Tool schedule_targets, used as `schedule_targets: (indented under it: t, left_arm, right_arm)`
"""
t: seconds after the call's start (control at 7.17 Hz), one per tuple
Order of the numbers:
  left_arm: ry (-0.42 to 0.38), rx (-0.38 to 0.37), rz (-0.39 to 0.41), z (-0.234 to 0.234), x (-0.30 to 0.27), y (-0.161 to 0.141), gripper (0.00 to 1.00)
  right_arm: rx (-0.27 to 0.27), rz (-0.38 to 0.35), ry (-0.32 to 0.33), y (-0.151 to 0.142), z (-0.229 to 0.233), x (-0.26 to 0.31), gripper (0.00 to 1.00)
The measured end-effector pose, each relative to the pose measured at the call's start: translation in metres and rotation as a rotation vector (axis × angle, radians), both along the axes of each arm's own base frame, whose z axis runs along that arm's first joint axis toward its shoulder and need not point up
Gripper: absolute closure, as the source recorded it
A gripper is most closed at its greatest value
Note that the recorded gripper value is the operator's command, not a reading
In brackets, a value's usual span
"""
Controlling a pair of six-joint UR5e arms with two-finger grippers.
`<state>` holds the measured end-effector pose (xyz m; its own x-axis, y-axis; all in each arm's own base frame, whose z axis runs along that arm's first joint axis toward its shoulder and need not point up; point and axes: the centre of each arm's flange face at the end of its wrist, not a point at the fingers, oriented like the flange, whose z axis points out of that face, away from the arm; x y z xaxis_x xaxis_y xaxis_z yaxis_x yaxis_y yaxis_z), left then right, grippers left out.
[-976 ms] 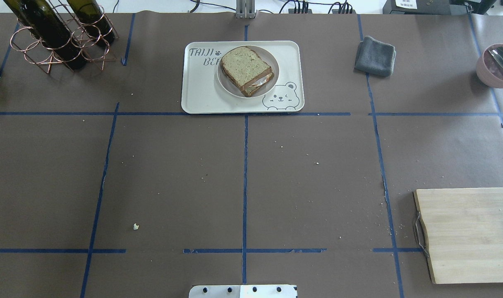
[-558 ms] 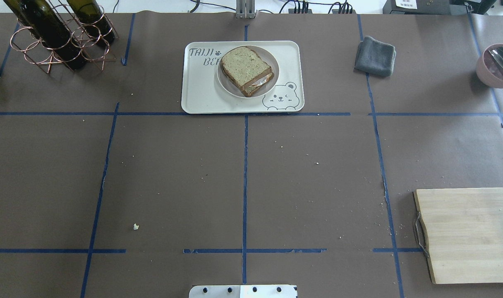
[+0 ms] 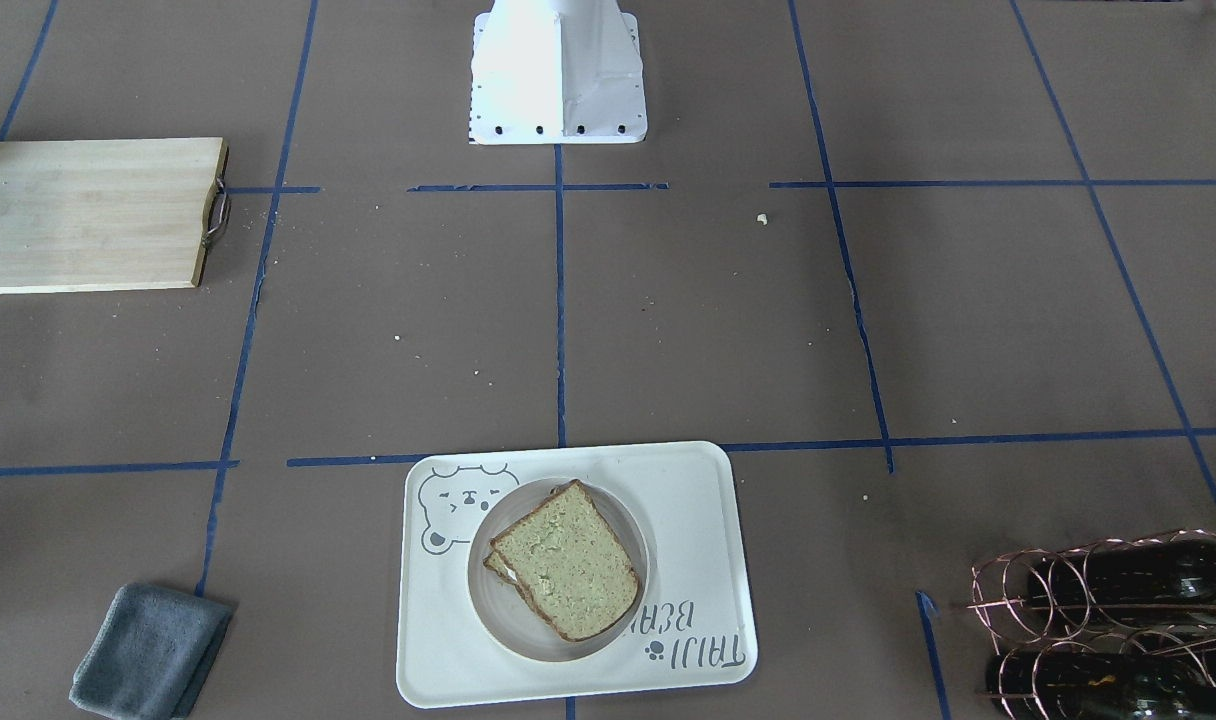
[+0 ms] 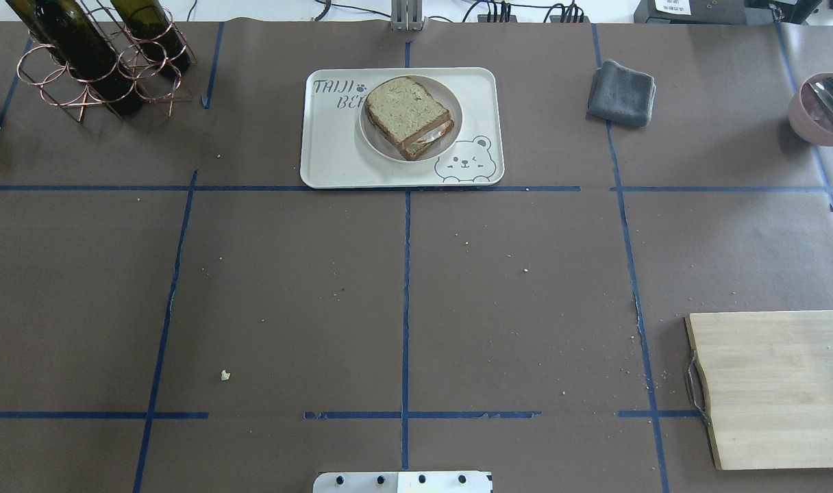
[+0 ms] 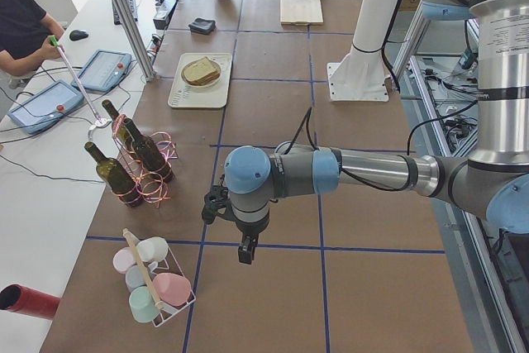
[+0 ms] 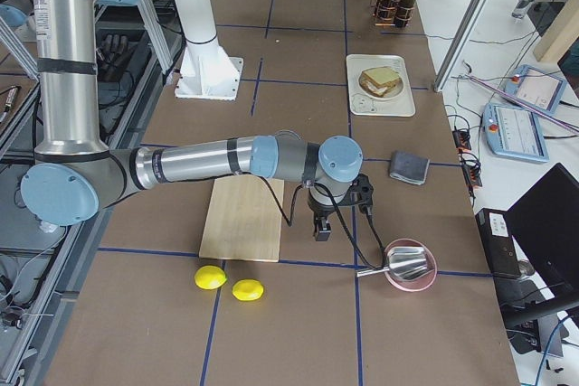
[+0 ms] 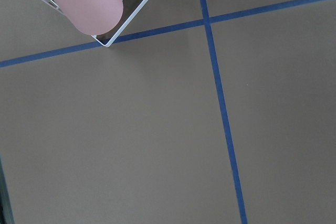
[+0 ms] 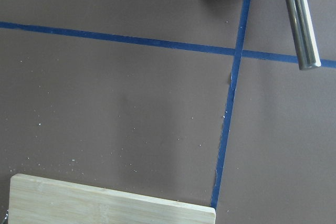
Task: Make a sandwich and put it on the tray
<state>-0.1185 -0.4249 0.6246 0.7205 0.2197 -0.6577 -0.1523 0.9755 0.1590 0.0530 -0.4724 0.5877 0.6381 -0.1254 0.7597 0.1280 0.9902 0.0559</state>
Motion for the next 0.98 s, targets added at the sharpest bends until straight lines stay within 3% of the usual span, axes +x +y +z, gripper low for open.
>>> schedule_targets:
  t: [0.28,0.56,0.7,0.98]
  left_arm:
    - [-0.006,0.047,0.029,-0.019,0.011,-0.020,0.00]
    - [-0.010,0.084,0.033,-0.036,0.013,-0.032,0.00]
    - [-0.009,0.083,0.027,-0.038,0.013,-0.033,0.00]
    - [-0.005,0.002,-0.047,-0.032,0.016,-0.031,0.00]
  right_arm:
    - [0.024,-0.002,0.003,-0.003,-0.004,-0.001,0.00]
    - [0.011,-0.002,0.019,-0.004,-0.002,-0.007,0.00]
    - [-0.005,-0.004,0.033,-0.006,0.000,-0.016,0.00]
    - [-0.029,0.009,0.054,-0.010,0.000,-0.034,0.00]
